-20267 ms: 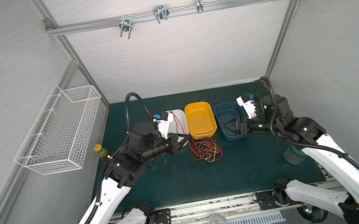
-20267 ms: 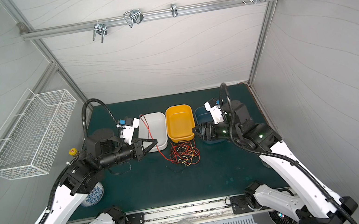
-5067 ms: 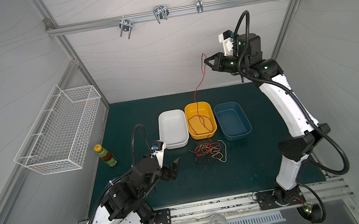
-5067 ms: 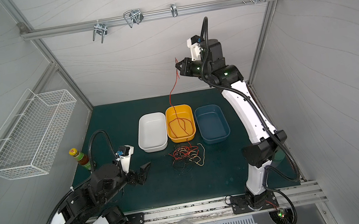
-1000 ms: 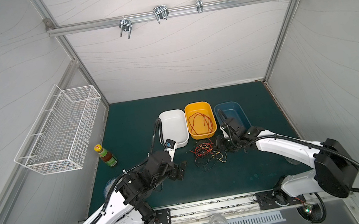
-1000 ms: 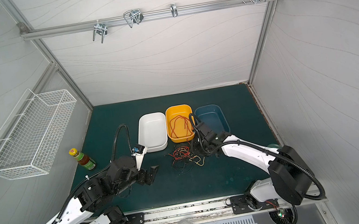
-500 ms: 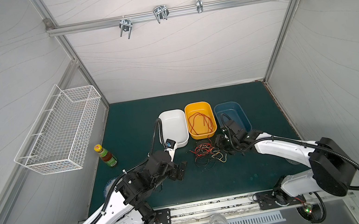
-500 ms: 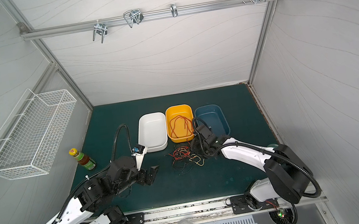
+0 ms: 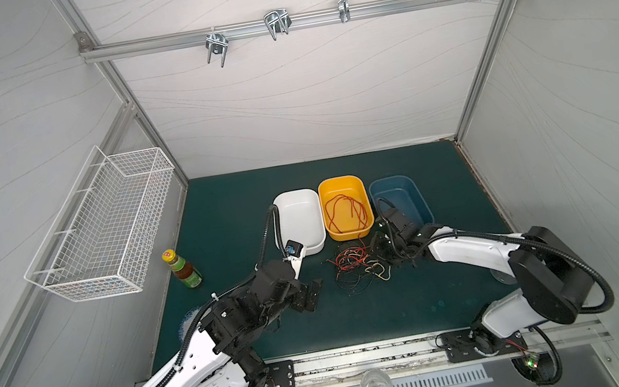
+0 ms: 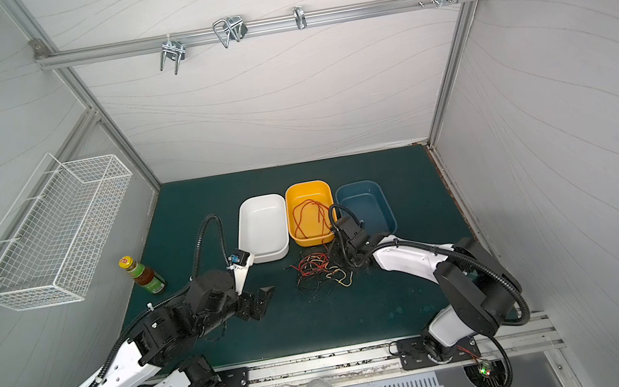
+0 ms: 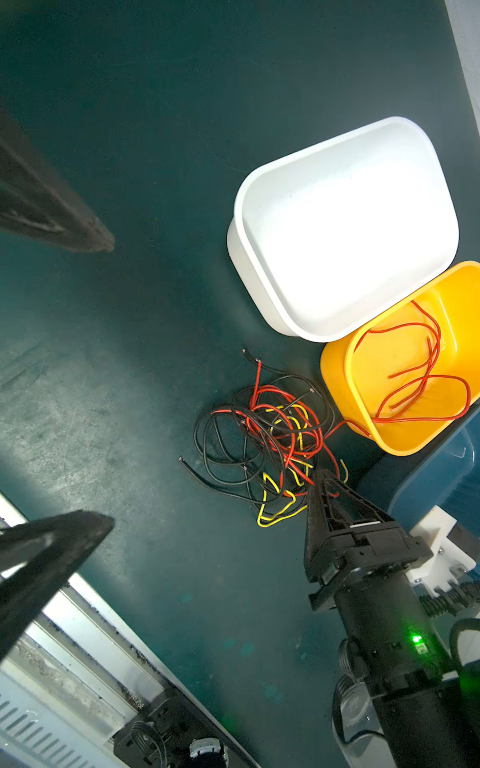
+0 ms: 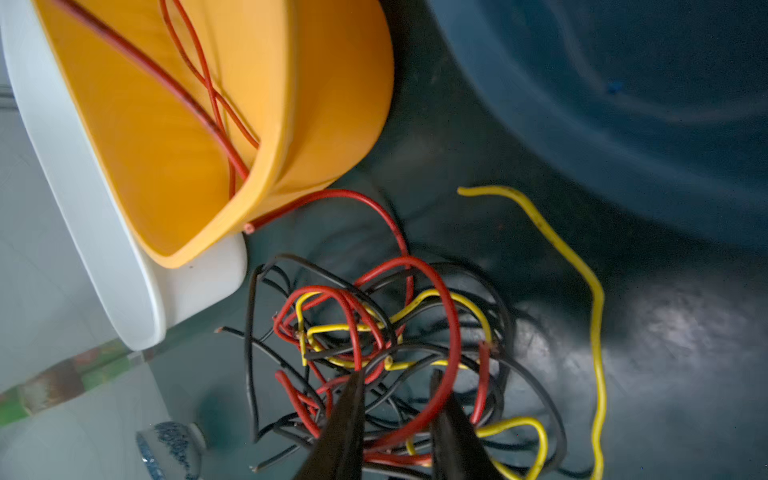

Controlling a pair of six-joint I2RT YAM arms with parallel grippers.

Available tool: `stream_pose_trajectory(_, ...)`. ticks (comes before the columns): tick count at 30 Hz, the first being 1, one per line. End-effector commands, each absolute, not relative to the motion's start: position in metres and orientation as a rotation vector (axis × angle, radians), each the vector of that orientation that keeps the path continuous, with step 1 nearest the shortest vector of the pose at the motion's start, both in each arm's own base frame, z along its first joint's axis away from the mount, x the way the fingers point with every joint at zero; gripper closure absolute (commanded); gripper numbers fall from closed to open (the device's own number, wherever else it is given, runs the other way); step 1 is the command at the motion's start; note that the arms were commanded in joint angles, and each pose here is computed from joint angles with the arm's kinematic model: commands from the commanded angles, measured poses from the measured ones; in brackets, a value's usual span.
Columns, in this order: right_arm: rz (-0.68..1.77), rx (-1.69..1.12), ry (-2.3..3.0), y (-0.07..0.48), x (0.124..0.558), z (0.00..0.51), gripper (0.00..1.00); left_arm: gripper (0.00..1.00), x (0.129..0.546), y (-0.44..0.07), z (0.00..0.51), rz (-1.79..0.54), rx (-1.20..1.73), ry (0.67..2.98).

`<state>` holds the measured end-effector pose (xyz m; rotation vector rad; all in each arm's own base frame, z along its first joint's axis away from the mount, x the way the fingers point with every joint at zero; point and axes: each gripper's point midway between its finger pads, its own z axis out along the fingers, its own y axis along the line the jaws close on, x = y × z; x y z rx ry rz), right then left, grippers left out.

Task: Untangle the cables
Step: 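Grasp a red wire in the pile with the right gripper and lift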

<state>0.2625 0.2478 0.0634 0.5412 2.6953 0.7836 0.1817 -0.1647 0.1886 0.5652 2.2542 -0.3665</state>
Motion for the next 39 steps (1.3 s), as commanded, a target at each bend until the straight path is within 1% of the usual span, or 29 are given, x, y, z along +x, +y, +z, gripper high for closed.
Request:
stream_pose_trajectory(1, 0.731, 0.528, 2.641, 0.243, 0.276, 0.071, 0.82, 0.02, 0.185, -0.17, 0.21, -0.406, 0.547, 2.202)
stream_pose_trajectory(8, 0.733, 0.435, 2.634, 0.248, 0.28, 0.081, 0.92, 0.02, 0.185, -0.17, 0.211, -0.406, 0.546, 2.201)
stream_pose_trajectory(14, 0.714, 0.253, 2.543, 0.26, 0.278, 0.135, 1.0, 0.02, 0.185, -0.17, 0.211, -0.41, 0.548, 2.202)
stream_pose_trajectory(19, 0.682, 0.061, 2.429, 0.273, 0.267, 0.188, 1.0, 0.02, 0.185, -0.17, 0.211, -0.41, 0.548, 2.2)
stream_pose_trajectory(29, 0.643, -0.286, 2.278, 0.306, 0.242, 0.273, 1.0, 0.02, 0.184, -0.17, 0.211, -0.412, 0.548, 2.201)
stream_pose_trajectory(39, 0.806, -0.428, 2.138, 0.317, 0.219, 0.333, 1.0, 0.02, 0.184, -0.171, 0.209, -0.415, 0.551, 2.208)
